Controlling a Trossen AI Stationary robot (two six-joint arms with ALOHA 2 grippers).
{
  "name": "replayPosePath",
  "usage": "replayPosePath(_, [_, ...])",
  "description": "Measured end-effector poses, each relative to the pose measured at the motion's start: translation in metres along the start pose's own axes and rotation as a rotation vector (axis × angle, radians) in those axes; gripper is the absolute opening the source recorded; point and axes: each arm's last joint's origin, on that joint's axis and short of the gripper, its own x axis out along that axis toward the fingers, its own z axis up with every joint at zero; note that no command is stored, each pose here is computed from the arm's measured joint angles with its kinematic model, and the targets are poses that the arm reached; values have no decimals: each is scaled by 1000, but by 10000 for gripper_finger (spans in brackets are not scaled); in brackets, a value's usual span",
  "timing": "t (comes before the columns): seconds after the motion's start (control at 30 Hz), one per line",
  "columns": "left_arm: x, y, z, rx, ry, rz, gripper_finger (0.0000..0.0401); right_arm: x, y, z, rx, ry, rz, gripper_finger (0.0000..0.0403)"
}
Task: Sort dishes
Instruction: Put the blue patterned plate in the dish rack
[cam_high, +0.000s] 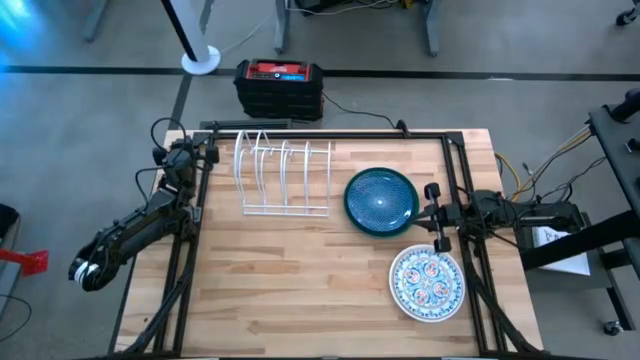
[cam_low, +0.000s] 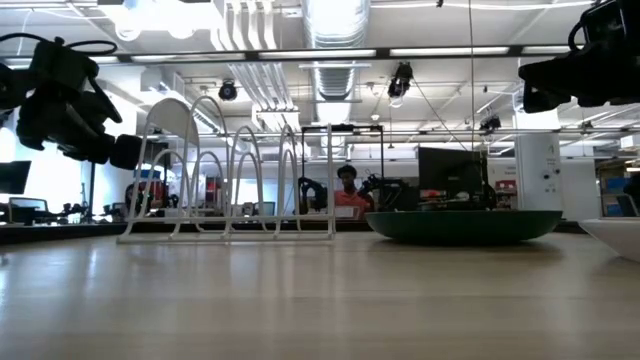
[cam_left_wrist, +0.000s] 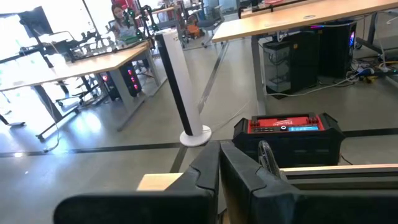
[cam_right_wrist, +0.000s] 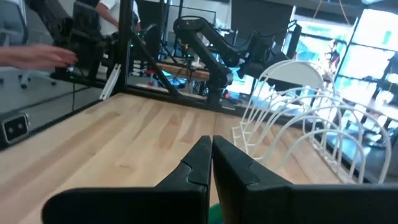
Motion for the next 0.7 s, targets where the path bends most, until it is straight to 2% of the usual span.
replayPosePath(0.13, [0, 0, 0, 0, 0, 0, 2, 0, 0, 0, 11, 0, 0, 7])
replayPosePath(0.33, [0, 0, 0, 8, 0, 0, 2, 0, 0, 0, 133, 0, 0, 7])
replayPosePath(0.53, [0, 1, 0, 154, 5, 21, 2, 0, 0, 0, 147, 0, 0, 7])
replayPosePath(0.7, [0, 1, 1, 198, 0, 38, 2, 0, 0, 0, 150, 0, -1, 7])
